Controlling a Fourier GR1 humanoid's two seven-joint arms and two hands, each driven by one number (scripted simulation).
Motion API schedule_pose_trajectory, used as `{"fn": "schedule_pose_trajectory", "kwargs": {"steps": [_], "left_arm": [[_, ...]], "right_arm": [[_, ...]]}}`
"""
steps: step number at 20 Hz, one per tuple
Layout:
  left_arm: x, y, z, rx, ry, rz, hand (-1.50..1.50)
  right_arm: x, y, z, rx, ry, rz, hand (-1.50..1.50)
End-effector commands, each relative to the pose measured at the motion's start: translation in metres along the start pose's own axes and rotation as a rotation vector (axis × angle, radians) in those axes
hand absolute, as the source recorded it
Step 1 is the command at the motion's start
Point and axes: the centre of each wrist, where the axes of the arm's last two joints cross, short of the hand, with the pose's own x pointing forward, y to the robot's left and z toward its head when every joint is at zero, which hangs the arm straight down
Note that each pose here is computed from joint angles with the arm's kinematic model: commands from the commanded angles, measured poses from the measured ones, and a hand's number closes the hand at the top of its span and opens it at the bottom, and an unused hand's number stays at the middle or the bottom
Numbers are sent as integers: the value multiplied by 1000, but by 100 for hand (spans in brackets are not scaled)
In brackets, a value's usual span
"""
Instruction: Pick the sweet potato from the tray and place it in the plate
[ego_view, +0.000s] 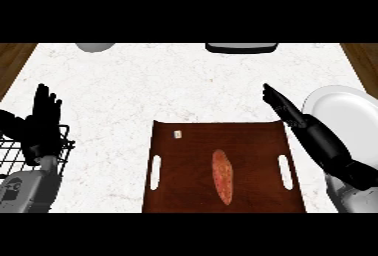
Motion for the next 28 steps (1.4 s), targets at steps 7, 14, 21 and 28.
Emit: {"fn": "schedule_pose_trajectory", "kwargs": {"steps": [7,14,21,28], "left_arm": [[-12,-20,16,-320,54,-145,0],[-2,-17,21,-439,53,-172,0],[-6,-5,4,-408,73,-160,0],[-10,-18,49,-400,53,-164,0]], "right_arm": [[32,-47,-43,234,-109,350,150],[-127,15,32,53,-98,-230,-150],[-132,13,15,309,-89,34,-150],[-107,-4,0,368,-27,147,-150]]}}
